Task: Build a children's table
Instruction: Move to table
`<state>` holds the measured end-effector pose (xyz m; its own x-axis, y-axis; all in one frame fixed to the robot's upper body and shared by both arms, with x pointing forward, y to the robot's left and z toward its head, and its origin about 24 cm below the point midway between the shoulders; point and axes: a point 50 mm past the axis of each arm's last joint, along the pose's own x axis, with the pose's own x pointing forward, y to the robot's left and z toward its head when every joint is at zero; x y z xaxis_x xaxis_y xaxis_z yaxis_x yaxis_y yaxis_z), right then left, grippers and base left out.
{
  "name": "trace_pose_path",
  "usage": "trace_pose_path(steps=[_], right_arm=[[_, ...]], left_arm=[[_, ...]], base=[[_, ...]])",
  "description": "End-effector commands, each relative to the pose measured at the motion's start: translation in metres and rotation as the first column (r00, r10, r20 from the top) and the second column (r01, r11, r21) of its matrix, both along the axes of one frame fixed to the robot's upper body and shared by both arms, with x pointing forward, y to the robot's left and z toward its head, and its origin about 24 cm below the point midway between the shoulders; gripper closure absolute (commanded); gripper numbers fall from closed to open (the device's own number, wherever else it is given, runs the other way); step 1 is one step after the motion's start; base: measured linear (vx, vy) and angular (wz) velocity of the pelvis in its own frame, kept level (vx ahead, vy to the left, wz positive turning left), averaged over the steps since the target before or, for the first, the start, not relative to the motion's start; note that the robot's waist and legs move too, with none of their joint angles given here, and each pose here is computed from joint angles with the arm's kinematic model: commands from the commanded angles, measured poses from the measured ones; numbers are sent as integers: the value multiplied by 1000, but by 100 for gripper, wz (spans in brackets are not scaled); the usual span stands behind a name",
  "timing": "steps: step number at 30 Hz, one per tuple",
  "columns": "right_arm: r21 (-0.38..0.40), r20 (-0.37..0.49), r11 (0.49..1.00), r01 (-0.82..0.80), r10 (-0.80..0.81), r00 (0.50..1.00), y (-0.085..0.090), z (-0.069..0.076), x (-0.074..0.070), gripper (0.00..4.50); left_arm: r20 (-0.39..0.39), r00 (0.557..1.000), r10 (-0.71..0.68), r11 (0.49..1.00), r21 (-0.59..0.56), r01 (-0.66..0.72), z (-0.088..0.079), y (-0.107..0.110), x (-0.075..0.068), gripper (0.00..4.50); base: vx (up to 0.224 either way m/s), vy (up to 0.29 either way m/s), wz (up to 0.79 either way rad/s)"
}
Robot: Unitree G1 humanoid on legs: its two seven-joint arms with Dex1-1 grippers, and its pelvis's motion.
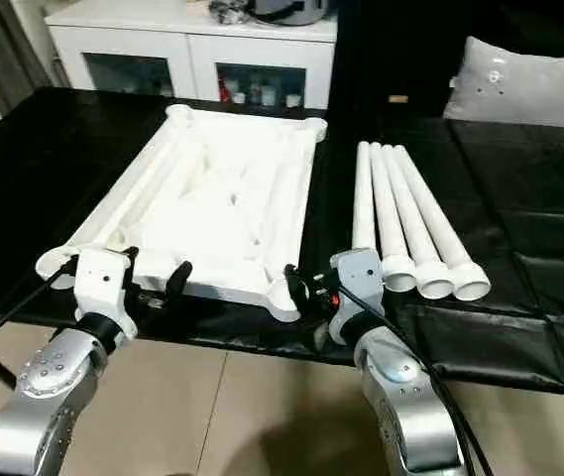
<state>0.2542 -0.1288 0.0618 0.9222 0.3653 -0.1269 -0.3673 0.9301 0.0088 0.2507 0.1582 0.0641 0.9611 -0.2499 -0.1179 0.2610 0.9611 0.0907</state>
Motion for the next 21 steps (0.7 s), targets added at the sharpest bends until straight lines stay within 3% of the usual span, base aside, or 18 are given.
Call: trace_pose_path(steps=[1,3,5,9,21], right_arm=[[26,96,999,33,-35,995,0,15,5,0],[59,77,998,1,-6,997,3,17,7,0],[-27,87,1000,-11,13,996,3,13,7,0],[-39,64,997,-64,67,996,10,8,5,0],[-33,72,997,-65,67,995,10,9,10,0]], left_arm=[[5,1000,-3,1000,7,3,4,2,0,6],[4,1000,12,1000,1,-12,5,4,1,6],[8,1000,20,1000,-11,-20,6,5,1,6],[11,1000,29,999,-27,-28,6,4,2,6],[10,1000,26,999,-38,-26,6,0,4,6]], base=[[0,0,0],[0,0,0],[0,0,0],[0,0,0],[63,13,0]])
